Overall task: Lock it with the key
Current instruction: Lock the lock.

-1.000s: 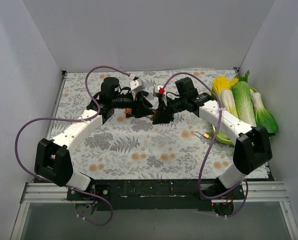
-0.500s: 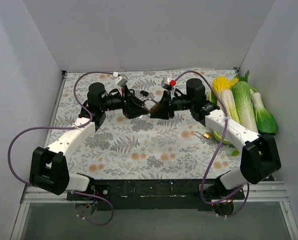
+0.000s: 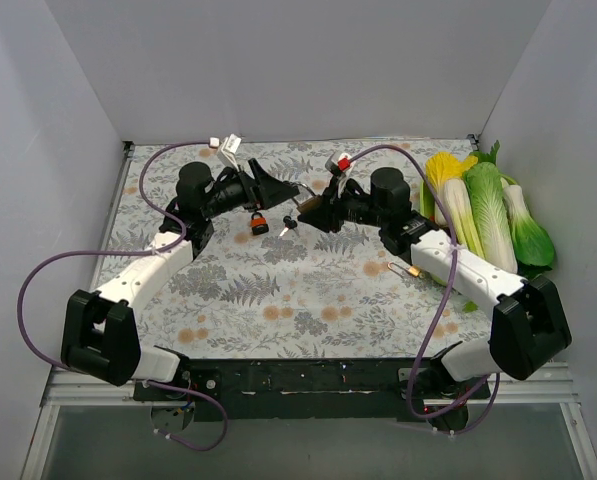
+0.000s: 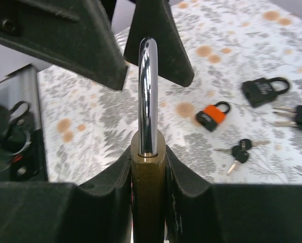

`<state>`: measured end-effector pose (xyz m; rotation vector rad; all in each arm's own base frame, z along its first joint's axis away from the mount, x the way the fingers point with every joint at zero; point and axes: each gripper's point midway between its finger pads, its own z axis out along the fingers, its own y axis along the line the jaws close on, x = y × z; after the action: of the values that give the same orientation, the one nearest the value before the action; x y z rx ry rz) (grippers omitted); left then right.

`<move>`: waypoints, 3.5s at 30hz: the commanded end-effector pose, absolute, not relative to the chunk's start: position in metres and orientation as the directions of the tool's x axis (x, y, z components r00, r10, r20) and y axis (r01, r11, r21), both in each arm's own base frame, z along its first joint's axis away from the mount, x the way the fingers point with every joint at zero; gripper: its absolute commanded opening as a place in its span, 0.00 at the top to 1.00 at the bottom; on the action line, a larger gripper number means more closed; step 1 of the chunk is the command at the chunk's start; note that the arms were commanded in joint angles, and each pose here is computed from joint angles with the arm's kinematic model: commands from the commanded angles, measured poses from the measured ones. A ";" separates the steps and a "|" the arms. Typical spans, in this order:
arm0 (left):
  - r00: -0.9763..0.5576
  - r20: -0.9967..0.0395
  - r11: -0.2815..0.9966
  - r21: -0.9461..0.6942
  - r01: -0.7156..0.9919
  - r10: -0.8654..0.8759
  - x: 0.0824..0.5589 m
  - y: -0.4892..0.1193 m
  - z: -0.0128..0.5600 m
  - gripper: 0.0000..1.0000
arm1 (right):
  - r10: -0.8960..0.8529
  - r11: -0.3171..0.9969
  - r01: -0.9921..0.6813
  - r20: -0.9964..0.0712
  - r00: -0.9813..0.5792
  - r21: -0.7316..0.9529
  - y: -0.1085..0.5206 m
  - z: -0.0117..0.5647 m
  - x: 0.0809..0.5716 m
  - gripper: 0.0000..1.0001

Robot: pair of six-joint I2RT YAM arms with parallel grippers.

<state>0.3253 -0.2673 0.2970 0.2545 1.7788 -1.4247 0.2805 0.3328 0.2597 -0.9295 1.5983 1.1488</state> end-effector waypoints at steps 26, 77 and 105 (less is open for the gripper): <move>-0.672 -0.536 0.415 -0.838 0.354 -0.511 0.349 -0.290 0.306 0.21 | 0.026 0.666 -0.743 -0.998 -0.061 0.063 0.350 0.316 0.339 0.99; -0.712 -0.491 0.384 -0.864 0.326 -0.502 0.354 -0.264 0.305 1.00 | -0.197 0.417 -0.893 -0.942 -0.273 0.172 0.322 0.254 0.290 0.34; -0.724 -0.430 0.341 -0.898 0.279 -0.539 0.363 -0.258 0.304 1.00 | -0.259 0.475 -0.879 -0.950 -0.172 0.030 0.326 0.234 0.297 0.54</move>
<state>0.3633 -0.2591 0.2661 -0.2829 2.0156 -1.4001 0.2967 0.3256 0.2263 -0.9766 1.7423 0.7741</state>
